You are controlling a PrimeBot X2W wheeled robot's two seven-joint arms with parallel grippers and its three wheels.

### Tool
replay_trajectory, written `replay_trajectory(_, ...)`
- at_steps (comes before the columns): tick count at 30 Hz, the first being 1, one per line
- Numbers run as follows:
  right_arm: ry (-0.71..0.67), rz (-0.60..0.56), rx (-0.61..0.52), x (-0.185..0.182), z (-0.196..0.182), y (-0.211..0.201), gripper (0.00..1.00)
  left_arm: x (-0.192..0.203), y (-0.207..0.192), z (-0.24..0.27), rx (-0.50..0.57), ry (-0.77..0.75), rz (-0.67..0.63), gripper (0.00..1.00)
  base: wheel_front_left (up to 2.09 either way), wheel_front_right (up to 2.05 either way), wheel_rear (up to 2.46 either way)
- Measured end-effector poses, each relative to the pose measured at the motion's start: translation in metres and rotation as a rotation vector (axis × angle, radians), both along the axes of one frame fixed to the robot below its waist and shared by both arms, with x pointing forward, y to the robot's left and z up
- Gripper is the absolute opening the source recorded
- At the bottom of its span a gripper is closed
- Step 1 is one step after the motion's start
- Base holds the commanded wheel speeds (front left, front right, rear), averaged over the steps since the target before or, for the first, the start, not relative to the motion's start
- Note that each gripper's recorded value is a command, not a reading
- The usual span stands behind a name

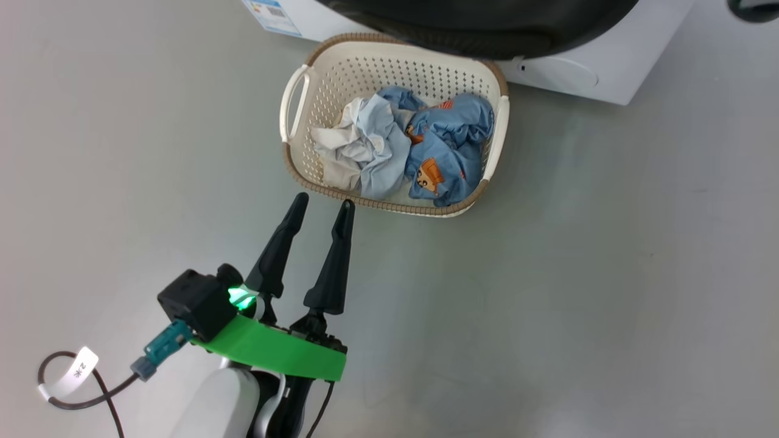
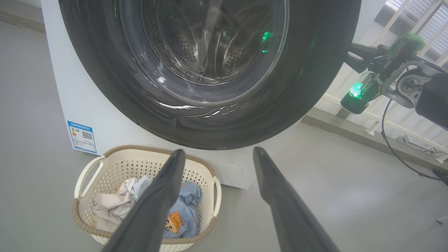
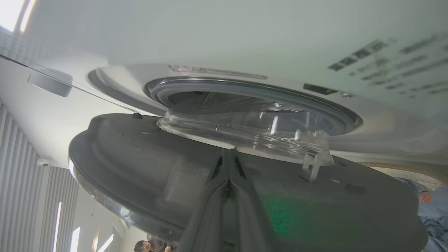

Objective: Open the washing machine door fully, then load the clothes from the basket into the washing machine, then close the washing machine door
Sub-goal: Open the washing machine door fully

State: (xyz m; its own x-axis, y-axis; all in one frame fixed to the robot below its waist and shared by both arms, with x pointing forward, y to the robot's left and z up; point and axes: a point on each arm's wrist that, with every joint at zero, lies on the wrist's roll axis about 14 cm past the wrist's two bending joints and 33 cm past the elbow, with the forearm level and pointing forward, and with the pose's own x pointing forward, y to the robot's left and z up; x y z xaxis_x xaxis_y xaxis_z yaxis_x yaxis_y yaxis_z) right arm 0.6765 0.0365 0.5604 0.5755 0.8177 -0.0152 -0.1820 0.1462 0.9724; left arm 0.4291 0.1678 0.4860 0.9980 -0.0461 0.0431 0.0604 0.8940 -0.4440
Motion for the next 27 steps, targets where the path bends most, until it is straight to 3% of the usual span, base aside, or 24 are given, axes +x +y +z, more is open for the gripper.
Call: replay_trajectory(27,-0.004,0.215,-0.044,-0.096,-0.001,0.034,0.0,-0.018,-0.005,0.022,0.024,-0.053,-0.009,1.0,0.0,0.0,0.0)
